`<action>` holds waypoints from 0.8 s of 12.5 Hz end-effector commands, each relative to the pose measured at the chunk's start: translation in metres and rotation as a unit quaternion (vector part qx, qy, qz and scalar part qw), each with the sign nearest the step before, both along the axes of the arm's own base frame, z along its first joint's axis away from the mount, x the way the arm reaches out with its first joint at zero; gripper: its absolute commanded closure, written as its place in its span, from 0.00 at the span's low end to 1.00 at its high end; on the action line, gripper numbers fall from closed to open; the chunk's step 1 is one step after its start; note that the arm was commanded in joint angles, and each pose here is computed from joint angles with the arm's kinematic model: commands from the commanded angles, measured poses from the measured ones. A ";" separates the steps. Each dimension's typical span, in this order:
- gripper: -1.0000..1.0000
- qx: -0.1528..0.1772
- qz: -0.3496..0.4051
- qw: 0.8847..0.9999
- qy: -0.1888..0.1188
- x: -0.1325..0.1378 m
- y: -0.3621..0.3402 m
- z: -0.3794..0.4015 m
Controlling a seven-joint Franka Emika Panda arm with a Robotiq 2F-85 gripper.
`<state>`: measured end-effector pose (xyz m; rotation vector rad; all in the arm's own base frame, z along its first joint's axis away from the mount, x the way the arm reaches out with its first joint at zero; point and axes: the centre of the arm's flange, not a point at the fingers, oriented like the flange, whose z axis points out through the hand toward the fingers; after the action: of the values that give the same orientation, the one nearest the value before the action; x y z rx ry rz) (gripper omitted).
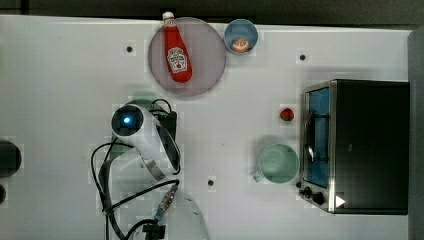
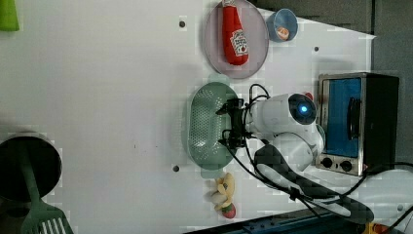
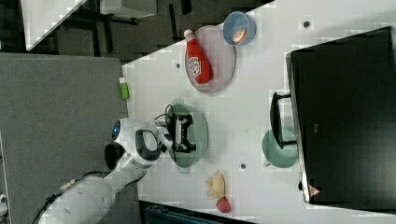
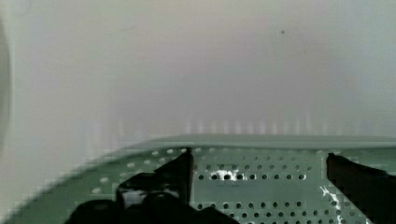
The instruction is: Drag strainer left to right.
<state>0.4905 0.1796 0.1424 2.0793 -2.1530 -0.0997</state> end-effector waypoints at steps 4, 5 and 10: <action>0.00 -0.013 0.029 0.999 -0.015 0.005 -0.059 0.019; 0.00 -0.015 0.030 0.999 -0.014 0.006 -0.068 0.019; 0.00 -0.029 0.037 0.999 -0.009 0.008 -0.125 0.017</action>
<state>0.4966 0.0720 0.1555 2.0478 -2.1462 -0.0136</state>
